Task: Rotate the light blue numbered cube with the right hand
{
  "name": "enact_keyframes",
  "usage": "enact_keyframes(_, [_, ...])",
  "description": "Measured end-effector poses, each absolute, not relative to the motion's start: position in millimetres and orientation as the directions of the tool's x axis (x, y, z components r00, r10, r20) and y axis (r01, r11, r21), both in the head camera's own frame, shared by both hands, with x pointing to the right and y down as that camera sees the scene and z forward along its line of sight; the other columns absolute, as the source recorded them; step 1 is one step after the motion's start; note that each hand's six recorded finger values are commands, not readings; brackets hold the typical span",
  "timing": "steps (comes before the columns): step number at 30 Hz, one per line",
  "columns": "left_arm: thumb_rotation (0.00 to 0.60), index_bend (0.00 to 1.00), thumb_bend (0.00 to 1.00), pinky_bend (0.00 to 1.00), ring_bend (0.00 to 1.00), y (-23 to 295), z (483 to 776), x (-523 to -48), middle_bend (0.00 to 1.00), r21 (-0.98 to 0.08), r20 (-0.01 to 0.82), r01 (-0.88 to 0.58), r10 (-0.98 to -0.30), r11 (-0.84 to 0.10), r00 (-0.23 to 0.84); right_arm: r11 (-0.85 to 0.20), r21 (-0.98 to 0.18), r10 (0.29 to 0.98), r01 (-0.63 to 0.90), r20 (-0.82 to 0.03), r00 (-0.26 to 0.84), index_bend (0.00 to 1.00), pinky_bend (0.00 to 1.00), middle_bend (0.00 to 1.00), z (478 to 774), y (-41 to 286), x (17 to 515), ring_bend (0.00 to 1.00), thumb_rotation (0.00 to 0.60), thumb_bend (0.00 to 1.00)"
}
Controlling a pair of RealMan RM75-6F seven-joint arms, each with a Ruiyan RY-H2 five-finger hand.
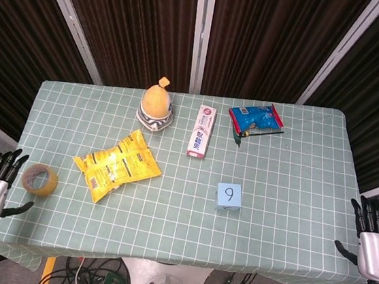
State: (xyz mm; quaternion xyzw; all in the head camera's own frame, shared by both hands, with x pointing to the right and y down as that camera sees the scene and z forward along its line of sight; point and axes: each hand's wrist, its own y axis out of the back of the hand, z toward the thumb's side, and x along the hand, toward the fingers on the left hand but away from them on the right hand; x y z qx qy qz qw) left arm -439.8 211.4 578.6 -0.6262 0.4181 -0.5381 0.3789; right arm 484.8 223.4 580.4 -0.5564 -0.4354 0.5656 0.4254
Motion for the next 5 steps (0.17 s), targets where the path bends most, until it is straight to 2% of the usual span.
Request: enact_keyframes(5, [0.600, 0.07, 0.00, 0.01, 0.00, 210.7, 578.7, -439.3, 0.00, -0.923, 0.361, -0.113, -0.929, -0.368, 0.075, -0.280, -0.960, 0.959, 0.030, -0.281, -0.037, 0.00, 0.00, 0.00, 582.0, 226.6, 486.5, 0.00, 0.600, 0.02])
